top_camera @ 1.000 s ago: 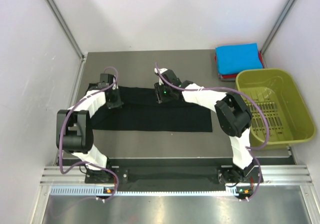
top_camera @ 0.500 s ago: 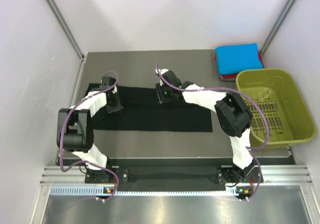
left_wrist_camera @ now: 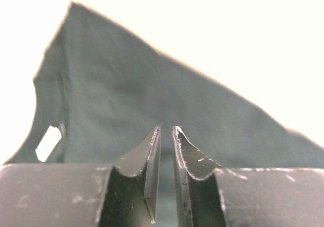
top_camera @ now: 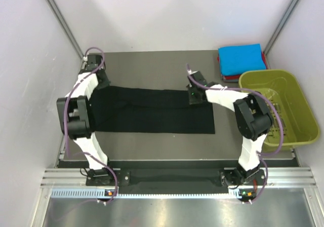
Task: Fold and stack the t-shirts
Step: Fold the tshirt
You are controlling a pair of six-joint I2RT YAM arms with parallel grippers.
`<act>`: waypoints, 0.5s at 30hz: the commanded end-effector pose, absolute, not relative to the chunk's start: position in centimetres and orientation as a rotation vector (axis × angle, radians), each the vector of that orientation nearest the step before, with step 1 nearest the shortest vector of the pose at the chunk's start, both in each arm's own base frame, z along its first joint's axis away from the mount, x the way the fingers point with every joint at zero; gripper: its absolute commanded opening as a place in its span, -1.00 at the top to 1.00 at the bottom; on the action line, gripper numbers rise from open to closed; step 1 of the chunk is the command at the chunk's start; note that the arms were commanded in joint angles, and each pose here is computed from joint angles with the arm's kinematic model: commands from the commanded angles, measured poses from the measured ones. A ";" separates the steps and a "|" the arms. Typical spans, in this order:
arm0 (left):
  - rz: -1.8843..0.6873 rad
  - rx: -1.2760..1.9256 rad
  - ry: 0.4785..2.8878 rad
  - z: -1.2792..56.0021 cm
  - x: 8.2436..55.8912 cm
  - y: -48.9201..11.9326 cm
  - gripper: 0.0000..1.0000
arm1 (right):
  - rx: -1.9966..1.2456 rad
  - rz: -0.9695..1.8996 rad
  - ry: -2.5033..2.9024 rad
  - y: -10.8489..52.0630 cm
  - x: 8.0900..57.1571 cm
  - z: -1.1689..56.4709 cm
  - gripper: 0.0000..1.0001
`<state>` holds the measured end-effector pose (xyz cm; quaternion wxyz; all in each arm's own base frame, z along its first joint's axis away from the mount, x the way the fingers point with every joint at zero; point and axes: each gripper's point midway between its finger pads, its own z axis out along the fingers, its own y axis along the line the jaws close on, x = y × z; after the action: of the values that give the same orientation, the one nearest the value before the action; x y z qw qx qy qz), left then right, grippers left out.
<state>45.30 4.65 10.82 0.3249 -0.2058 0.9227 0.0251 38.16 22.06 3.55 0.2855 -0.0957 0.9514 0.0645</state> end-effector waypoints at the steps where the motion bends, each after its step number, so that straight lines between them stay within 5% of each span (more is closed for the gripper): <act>1: 0.100 -0.608 2.383 9.8 48.3 7.8 0.60 | -0.198 0.141 2.443 19.6 40.8 6.9 0.66; 8: 0.181 -0.681 2.402 6.5 52.6 12.7 0.66 | -0.104 0.044 2.517 16.0 42.4 4.7 0.62; 15: 0.395 -0.892 2.502 0.2 50.2 16.9 0.67 | 0.022 -0.146 2.590 11.0 41.1 1.3 0.60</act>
<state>53.45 14.88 3.18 0.2883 -0.2886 0.9076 0.0989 41.57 14.11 2.62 0.2846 -0.0161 0.9585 -0.0032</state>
